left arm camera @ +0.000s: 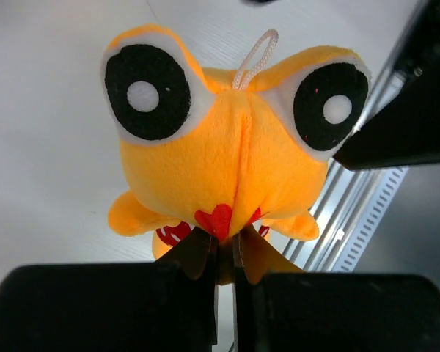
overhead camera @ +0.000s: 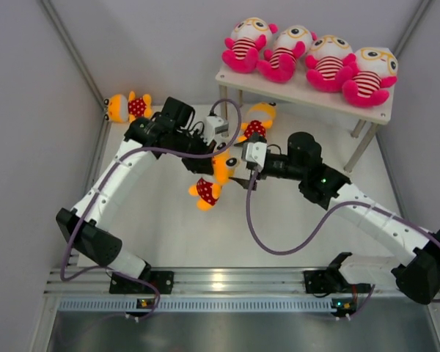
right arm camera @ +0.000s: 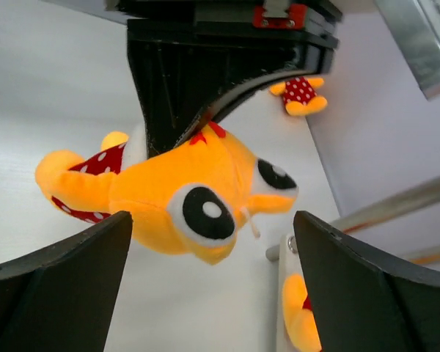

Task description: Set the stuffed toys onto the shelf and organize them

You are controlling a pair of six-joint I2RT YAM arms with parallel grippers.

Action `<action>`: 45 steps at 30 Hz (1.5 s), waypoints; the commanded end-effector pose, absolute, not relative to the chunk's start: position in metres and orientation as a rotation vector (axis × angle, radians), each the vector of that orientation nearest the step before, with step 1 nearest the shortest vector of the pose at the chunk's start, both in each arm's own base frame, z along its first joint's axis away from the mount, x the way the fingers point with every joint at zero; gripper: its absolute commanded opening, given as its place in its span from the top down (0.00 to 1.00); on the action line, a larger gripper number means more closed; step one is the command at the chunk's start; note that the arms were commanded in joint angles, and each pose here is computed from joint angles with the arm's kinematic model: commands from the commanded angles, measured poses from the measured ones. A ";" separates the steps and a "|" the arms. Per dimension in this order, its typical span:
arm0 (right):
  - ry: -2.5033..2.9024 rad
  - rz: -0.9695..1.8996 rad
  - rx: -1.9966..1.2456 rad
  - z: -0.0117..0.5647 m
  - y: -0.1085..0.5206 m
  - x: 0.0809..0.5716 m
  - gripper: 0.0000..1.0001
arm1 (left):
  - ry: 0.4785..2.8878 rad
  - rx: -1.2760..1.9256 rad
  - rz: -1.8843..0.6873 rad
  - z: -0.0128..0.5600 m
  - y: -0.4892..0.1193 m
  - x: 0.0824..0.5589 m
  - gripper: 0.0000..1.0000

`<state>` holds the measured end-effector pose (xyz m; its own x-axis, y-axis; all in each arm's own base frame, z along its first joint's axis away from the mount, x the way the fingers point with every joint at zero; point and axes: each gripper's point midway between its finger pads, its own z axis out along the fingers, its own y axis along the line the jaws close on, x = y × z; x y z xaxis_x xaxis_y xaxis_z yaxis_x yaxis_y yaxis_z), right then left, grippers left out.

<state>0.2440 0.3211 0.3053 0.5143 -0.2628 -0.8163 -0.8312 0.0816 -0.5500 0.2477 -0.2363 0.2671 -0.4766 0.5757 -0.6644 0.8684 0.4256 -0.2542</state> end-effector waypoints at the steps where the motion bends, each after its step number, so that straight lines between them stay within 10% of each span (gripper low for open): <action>1: 1.148 0.605 -0.986 0.372 0.302 0.266 0.07 | 2.185 0.937 -0.636 0.285 -0.232 0.295 1.00; 17: 1.496 0.890 -0.514 0.319 0.356 0.278 0.01 | 2.163 0.124 -0.331 0.323 -0.121 0.366 1.00; 38: 1.675 0.867 -0.392 0.253 0.486 0.329 0.14 | 2.121 -0.100 -0.381 0.338 -0.099 0.356 1.00; 42: 1.709 1.032 -0.344 0.246 0.496 0.327 0.42 | 2.125 -0.083 -0.399 0.337 -0.101 0.355 1.00; 45: 1.699 1.111 -0.287 0.242 0.486 0.331 0.82 | 2.140 -0.049 -0.420 0.333 -0.105 0.353 1.00</action>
